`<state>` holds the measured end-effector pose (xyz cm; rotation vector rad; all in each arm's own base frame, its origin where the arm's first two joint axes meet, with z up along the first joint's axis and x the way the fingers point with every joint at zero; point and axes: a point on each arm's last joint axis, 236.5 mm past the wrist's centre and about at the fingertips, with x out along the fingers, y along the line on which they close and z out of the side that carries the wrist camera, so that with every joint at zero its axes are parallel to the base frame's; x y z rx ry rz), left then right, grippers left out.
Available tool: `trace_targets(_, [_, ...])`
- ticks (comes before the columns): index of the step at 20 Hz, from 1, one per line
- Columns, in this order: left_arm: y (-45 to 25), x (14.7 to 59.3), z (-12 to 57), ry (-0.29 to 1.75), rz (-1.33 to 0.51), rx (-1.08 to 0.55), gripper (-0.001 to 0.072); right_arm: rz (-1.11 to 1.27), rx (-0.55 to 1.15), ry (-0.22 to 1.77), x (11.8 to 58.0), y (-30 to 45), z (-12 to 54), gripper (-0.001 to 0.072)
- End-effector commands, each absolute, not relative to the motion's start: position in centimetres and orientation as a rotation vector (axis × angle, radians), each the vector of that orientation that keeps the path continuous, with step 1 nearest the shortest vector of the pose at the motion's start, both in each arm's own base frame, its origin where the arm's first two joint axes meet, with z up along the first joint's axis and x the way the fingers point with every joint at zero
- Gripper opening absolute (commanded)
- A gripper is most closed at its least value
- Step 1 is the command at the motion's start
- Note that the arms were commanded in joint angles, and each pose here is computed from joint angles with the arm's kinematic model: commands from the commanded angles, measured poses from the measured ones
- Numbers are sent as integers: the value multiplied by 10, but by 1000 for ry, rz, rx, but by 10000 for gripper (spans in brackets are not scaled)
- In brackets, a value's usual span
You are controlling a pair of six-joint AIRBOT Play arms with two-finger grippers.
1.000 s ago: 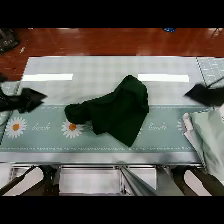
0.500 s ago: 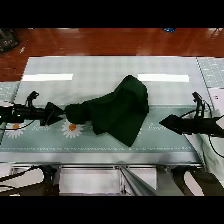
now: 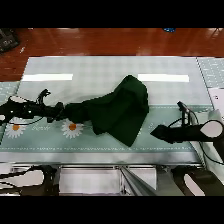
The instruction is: Fold the shirts.
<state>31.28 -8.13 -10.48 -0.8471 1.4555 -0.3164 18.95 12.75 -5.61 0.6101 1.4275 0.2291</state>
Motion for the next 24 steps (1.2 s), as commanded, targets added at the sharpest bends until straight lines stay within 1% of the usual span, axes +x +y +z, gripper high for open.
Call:
trace_targets(1, [-85, 323, -89, 1434, -377, -824, 16, 202, 627, 1492, 166, 145, -78, 406])
trace_targets(5, [-81, 340, -75, 1387, -400, -789, 16, 227, 682, 1475, 169, 176, -81, 406])
trace_targets(8, [-80, 348, -67, 1365, -409, -778, 16, 247, 710, 1539, 162, 206, -101, 406])
trace_targets(11, [-81, 347, -64, 1368, -418, -778, 16, 259, 783, 1505, 178, 238, -112, 406])
trace_targets(15, [-81, 348, -64, 1368, -418, -777, 16, 284, 779, 1480, 208, 267, -115, 403])
trace_targets(16, [-81, 347, -64, 1369, -418, -777, 16, 301, 763, 1473, 217, 273, -114, 316])
trace_targets(17, [-81, 347, -64, 1369, -418, -777, 16, 342, 736, 1458, 226, 281, -110, 134])
trace_targets(18, [-81, 348, -63, 1365, -419, -781, 16, 410, 694, 1430, 235, 290, -100, 25])
trace_targets(20, [-79, 358, -48, 1317, -427, -814, 16, 539, 636, 1348, 264, 303, -60, 25])
trace_targets(21, [-77, 370, -29, 1258, -442, -851, 16, 585, 602, 1296, 286, 301, -33, 25])
trace_targets(23, [-67, 402, 35, 1063, -500, -922, 16, 631, 536, 1153, 335, 281, 34, 24])
trace_targets(24, [-59, 419, 80, 929, -534, -949, 16, 634, 506, 1060, 362, 262, 79, 24])
